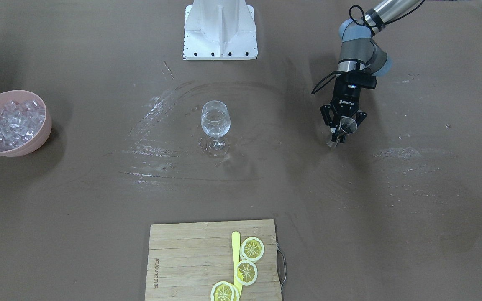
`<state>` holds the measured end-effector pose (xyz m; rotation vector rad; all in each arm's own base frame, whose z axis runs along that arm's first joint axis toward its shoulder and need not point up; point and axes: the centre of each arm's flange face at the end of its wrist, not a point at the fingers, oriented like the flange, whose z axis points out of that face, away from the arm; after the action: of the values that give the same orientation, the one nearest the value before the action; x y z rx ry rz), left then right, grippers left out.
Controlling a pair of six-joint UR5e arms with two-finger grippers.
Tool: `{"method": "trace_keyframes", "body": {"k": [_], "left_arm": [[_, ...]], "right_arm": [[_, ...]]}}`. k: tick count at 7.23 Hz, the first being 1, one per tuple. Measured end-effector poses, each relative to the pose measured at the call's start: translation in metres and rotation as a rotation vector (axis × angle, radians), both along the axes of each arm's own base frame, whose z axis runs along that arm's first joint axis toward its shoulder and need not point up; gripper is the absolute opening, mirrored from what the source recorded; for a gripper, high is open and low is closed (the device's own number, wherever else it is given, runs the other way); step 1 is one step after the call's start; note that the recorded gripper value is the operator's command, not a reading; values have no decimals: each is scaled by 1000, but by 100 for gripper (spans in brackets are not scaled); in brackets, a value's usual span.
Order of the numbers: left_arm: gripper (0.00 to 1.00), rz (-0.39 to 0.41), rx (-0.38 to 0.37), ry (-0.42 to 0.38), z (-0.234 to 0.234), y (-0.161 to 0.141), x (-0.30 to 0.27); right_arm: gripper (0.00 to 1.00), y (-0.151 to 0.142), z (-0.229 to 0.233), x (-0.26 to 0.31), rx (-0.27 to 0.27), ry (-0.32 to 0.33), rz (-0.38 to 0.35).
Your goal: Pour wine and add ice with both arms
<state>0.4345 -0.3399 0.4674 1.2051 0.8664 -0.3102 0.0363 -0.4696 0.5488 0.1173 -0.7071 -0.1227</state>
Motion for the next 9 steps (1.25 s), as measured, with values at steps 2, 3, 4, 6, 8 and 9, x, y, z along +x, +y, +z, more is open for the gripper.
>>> {"method": "trace_keyframes", "body": {"k": [2, 3, 4, 6, 8, 9], "left_arm": [[0, 28, 76, -54, -33, 3, -7], [0, 66, 102, -66, -45, 6, -8], [0, 121, 121, -56, -50, 10, -5], [0, 200, 183, -30, -64, 15, 1], [0, 222, 219, 4, -82, 18, 9], [0, 248, 230, 18, -89, 20, 14]], "right_arm": [[100, 0, 0, 0, 0, 0, 0], [100, 0, 0, 0, 0, 0, 0], [100, -1, 0, 0, -1, 0, 0], [100, -1, 1, 0, -2, 0, 0], [100, 0, 2, 0, -4, 0, 0], [100, 0, 2, 0, -5, 0, 1]]}}
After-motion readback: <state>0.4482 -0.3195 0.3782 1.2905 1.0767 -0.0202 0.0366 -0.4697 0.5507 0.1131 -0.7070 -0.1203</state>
